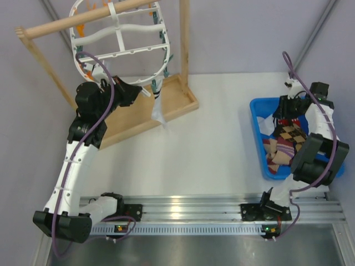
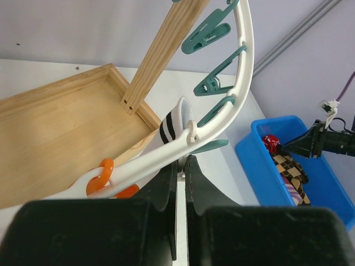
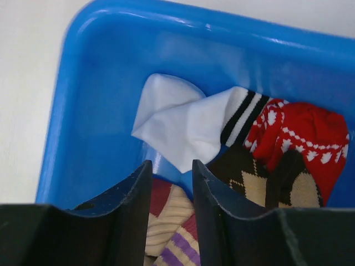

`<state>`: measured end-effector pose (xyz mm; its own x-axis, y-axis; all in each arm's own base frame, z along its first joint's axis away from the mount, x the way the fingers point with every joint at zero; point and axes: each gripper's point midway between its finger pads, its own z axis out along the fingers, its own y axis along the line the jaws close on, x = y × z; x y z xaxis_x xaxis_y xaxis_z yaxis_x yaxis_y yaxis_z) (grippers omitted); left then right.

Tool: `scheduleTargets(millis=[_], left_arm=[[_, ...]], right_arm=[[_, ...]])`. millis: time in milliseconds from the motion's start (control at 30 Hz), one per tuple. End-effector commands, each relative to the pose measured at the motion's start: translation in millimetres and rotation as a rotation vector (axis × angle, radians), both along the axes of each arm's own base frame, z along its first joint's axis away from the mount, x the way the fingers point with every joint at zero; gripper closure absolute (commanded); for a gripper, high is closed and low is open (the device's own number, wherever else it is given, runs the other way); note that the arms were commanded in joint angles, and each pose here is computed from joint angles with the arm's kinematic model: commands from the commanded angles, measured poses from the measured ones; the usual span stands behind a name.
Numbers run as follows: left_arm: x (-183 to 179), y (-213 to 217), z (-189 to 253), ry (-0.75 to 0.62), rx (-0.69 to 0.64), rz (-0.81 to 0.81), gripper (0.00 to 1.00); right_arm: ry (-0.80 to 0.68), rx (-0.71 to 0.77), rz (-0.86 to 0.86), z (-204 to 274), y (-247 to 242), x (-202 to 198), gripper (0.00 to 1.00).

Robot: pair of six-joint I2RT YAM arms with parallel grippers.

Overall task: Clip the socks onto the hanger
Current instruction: Pick up the sock from the bin.

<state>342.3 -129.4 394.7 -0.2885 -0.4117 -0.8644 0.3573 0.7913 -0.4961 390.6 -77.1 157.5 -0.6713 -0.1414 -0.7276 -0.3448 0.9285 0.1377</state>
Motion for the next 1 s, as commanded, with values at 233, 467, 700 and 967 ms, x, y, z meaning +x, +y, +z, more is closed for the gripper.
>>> scheduleTargets(millis=[233,467,700,967], left_arm=[[-5,6,15,-0.061,0.007,0.019,1.00],[-4,6,13,-0.056,0.009,0.019,1.00],[-5,7,11,-0.054,0.011,0.022,1.00],[-3,7,11,-0.051,0.013,0.022,1.00]], right_arm=[[0.043,-0.001,-0.356,-41,-31,49,0.62],[0.093,0.015,-0.376,-73,-13,59,0.56],[0.146,-0.008,-0.417,-105,-15,58,0.51],[0.200,-0.016,-0.409,-127,-11,45,0.61]])
